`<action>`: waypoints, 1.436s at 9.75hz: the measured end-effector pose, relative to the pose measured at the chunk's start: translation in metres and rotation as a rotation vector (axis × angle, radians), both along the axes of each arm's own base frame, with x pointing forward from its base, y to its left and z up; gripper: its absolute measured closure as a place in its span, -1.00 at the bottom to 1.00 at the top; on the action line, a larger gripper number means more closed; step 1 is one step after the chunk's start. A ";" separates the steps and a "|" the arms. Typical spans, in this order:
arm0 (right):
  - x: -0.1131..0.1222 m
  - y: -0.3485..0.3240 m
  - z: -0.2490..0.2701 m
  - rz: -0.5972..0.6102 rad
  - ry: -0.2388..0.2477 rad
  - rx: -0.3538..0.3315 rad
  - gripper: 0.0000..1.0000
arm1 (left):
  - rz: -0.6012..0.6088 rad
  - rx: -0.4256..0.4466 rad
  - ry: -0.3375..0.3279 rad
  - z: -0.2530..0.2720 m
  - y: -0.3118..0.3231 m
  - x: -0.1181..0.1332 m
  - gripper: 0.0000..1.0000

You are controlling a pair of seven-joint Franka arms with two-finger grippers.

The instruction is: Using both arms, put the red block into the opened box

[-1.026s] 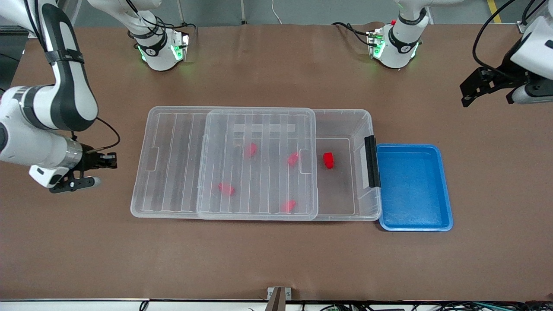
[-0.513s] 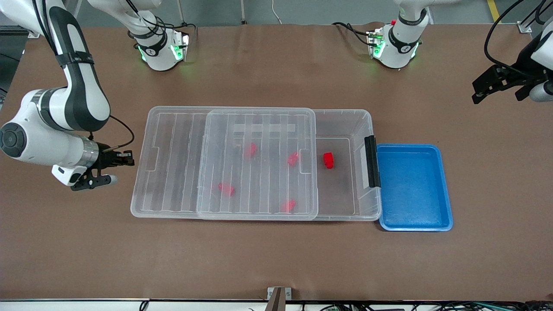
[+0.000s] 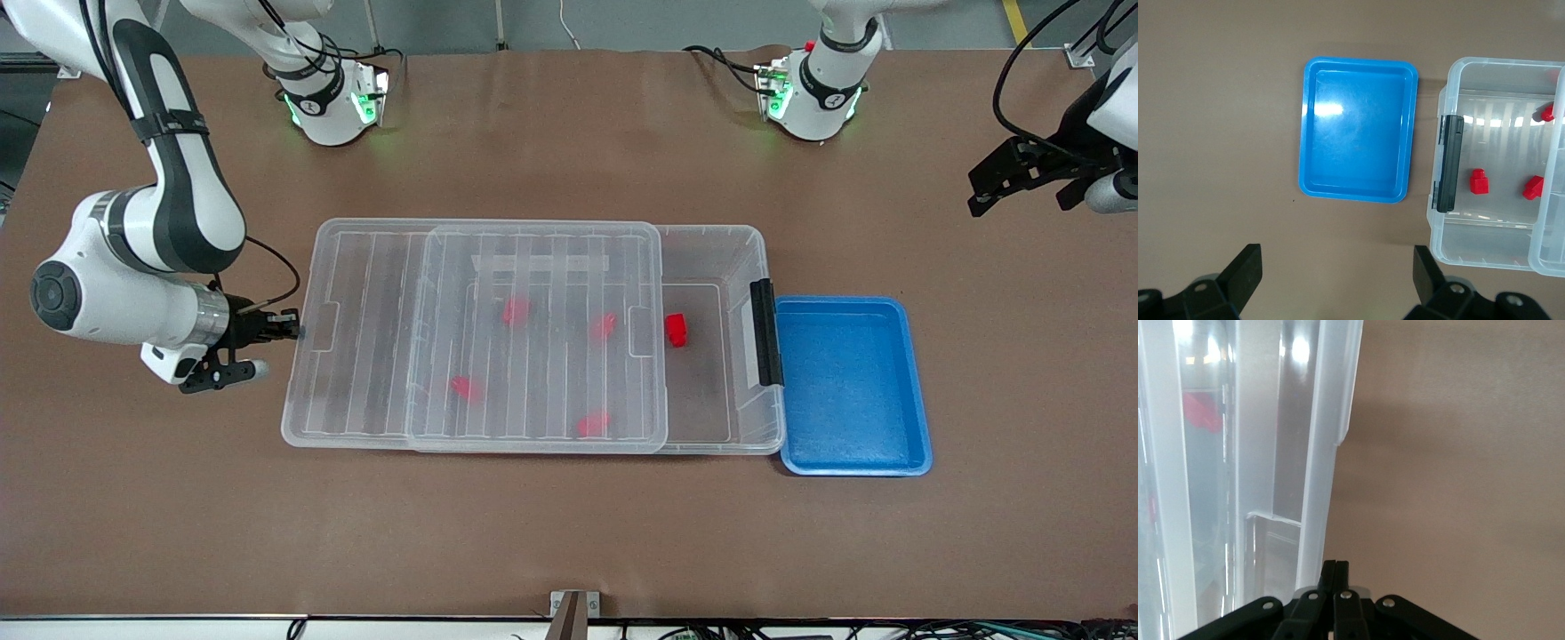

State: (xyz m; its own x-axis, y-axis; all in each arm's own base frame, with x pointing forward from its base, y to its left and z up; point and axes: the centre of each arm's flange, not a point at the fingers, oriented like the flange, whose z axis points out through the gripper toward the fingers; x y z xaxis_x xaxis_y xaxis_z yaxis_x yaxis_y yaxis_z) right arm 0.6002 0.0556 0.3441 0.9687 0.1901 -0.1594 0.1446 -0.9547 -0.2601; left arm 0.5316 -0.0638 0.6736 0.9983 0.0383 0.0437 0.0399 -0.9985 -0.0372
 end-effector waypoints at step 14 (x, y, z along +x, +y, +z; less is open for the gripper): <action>0.002 0.119 -0.008 -0.081 0.018 0.015 0.98 | 0.041 0.001 -0.006 0.004 0.023 -0.001 -1.00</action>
